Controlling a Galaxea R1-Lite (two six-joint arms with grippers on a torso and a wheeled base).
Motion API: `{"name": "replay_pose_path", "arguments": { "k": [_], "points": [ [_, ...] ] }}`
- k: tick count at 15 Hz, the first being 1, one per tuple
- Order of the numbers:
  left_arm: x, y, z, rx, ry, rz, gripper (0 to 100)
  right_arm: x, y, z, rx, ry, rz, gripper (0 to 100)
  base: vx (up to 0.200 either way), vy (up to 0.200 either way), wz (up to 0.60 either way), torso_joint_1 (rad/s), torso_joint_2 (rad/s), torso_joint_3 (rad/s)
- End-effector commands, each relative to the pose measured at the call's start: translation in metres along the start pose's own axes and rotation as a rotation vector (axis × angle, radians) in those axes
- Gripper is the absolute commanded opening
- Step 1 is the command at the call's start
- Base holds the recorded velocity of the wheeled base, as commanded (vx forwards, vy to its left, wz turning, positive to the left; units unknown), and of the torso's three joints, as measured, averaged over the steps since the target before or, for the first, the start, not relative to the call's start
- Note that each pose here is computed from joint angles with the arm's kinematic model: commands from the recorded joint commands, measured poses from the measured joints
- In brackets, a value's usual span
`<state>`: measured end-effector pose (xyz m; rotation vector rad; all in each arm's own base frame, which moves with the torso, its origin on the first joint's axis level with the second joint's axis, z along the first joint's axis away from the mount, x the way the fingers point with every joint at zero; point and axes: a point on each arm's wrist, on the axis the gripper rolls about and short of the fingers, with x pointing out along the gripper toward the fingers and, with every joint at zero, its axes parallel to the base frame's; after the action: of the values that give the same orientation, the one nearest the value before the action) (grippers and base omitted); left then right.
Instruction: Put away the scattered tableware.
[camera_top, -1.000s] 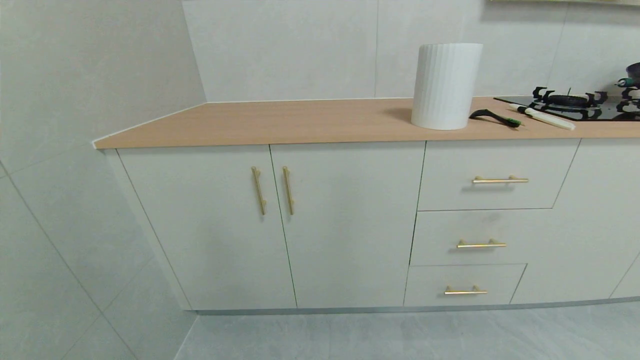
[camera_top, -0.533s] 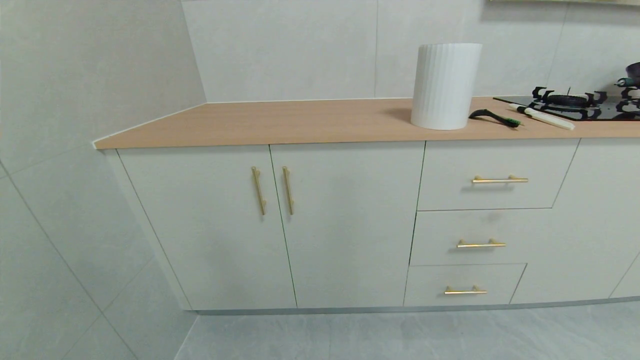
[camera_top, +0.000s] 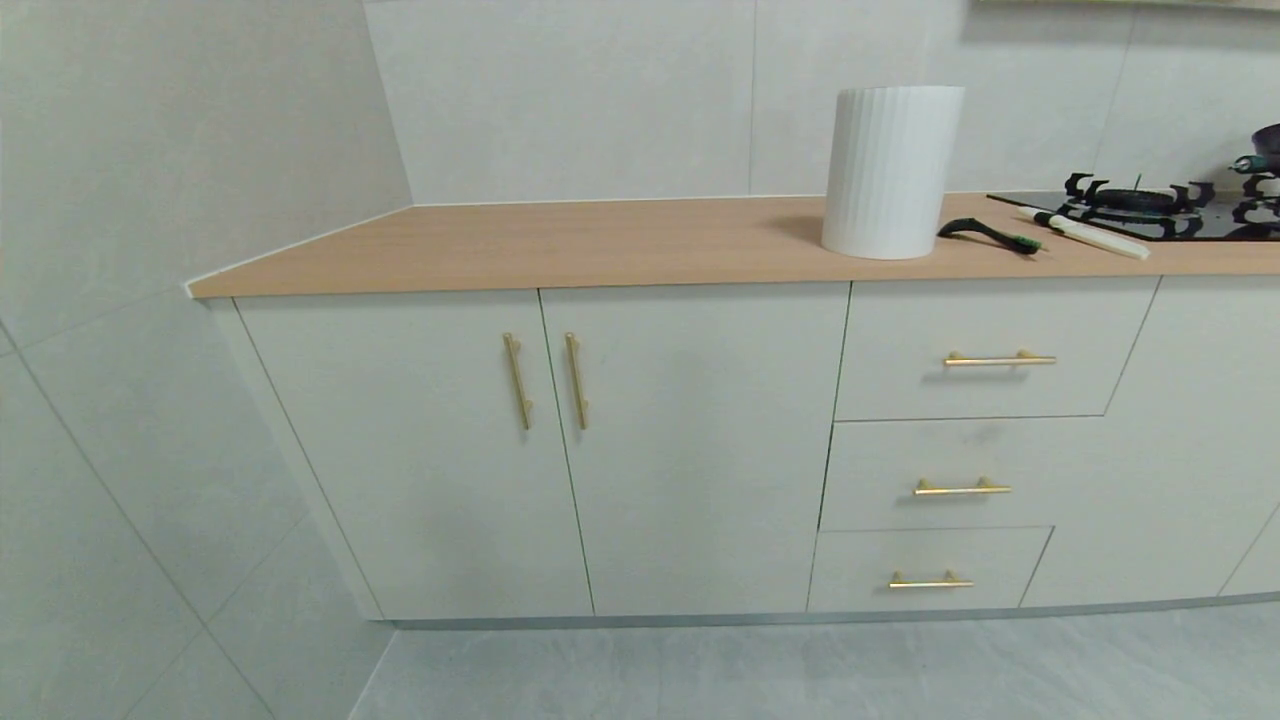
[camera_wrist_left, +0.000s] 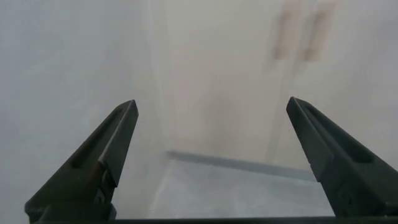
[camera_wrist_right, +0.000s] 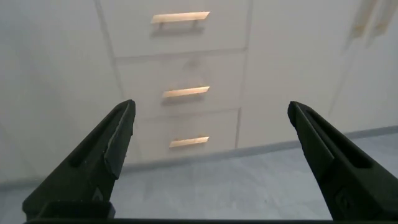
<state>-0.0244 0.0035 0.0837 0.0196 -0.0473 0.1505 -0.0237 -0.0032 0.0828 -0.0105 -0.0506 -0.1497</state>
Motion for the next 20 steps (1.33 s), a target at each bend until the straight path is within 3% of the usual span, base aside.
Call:
{"name": "replay_pose_path", "arguments": {
  "k": [1,2,3,5,17,20],
  "points": [
    [0.001,-0.0017,-0.005,-0.003,0.015,-0.064,100,0.0004,0.001,-0.0027,-0.009,0.005,0.042,100,0.0,0.0,0.0,0.0,0.0,0.0],
    [0.001,-0.0021,-0.005,-0.003,0.015,-0.081,100,0.0004,0.0012,-0.0025,-0.009,0.003,0.056,100,0.0,0.0,0.0,0.0,0.0,0.0],
    [0.0006,-0.0039,-0.0093,0.005,0.056,-0.164,100,0.0004,0.0018,-0.0025,-0.009,0.004,0.08,100,0.0,0.0,0.0,0.0,0.0,0.0],
    [0.0006,-0.0039,-0.0089,0.004,0.051,-0.162,100,0.0002,0.0025,-0.0086,-0.009,0.073,0.114,100,0.0,0.0,0.0,0.0,0.0,0.0],
    [0.0007,-0.0039,-0.0087,-0.018,0.052,-0.161,100,0.0001,0.003,-0.0073,0.001,0.05,0.136,100,0.0,0.0,0.0,0.0,0.0,0.0],
    [0.0007,-0.0039,-0.0087,-0.018,0.052,-0.16,100,0.0001,0.003,-0.0073,0.001,0.05,0.136,100,0.0,-0.2,0.0,0.005,0.0,0.007]
  ]
}}
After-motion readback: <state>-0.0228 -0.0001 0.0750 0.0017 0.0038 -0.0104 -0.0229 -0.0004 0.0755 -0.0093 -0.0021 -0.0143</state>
